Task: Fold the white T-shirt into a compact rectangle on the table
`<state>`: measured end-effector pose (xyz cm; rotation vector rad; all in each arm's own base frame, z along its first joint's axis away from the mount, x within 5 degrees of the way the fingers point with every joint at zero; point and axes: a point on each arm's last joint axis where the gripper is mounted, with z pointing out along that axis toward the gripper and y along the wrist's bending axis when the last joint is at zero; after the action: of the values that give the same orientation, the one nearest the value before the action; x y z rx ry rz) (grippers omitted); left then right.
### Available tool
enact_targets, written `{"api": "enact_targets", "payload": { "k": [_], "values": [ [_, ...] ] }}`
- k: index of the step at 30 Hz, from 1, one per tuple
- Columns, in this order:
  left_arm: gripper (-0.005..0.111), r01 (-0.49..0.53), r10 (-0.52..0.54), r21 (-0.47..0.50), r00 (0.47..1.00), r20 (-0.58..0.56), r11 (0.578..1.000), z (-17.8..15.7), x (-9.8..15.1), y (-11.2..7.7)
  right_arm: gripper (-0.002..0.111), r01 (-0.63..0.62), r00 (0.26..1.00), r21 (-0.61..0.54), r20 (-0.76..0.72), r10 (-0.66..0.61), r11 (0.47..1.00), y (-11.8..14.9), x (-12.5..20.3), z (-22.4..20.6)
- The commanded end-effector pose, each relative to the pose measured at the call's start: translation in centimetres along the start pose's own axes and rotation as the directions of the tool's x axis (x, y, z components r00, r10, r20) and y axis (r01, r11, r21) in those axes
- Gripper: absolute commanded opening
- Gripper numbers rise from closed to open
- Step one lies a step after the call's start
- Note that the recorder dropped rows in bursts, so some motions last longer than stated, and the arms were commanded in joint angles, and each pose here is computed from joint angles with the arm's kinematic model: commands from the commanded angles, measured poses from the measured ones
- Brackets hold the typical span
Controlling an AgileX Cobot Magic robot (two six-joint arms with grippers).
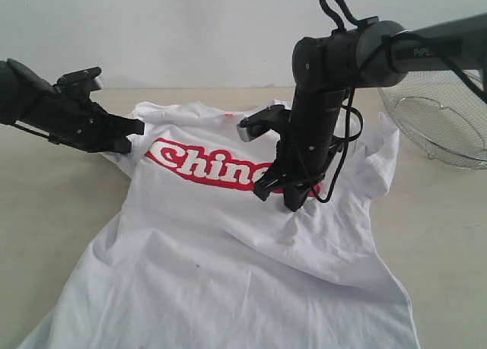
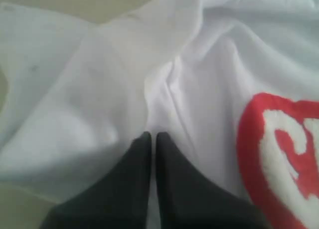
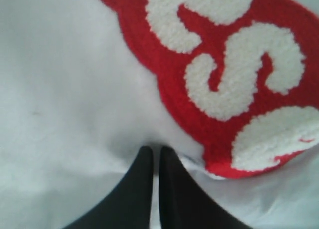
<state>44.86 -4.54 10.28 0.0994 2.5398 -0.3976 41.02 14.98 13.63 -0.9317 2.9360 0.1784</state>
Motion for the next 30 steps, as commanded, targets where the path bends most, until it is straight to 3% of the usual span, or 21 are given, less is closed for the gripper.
{"api": "enact_targets", "payload": {
  "k": [1,8,12,15,19,21,24,30],
  "values": [
    [0.005,-0.011,0.018,-0.092,0.997,0.079,0.996,0.3,-0.6,0.9,0.0,-0.004,1.0,-0.004,-0.018,0.004,1.0,-0.2,0.3,0.1],
    [0.005,-0.048,0.087,-0.178,0.971,0.223,0.983,-1.3,-3.8,1.3,0.0,-0.01,0.996,-0.024,-0.087,0.008,1.0,-0.4,0.7,2.1],
    [0.005,-0.099,0.161,-0.224,0.946,0.28,0.97,-3.9,-5.8,1.8,0.0,-0.013,0.992,-0.033,-0.127,0.009,0.999,-0.5,0.9,3.6],
    [0.005,-0.095,0.154,-0.209,0.945,0.287,0.973,-6.1,-6.5,2.3,0.0,-0.001,0.991,-0.037,-0.137,-0.004,0.999,-0.5,1.0,3.8],
    [0.005,-0.074,0.108,-0.158,0.97,0.219,0.985,-7.8,-6.1,4.2,0.0,0.003,0.989,-0.041,-0.145,-0.009,0.999,-0.5,1.1,3.8],
    [0.005,-0.066,0.081,-0.12,0.988,0.128,0.991,-7.9,-5.1,5.2,0.0,0.003,0.989,-0.041,-0.147,-0.009,0.999,-0.5,1.1,3.8],
    [0.005,-0.048,0.049,-0.138,0.999,0.005,0.989,-7.3,-3.5,6.9,0.0,0.003,0.989,-0.041,-0.147,-0.009,0.999,-0.5,1.1,3.8],
    [0.005,0.07,-0.075,-0.121,0.997,-0.033,0.99,-5.4,-2.1,8.3,0.0,0.002,0.986,-0.051,-0.165,-0.011,0.999,-0.4,1.3,3.7]
  ]
}}
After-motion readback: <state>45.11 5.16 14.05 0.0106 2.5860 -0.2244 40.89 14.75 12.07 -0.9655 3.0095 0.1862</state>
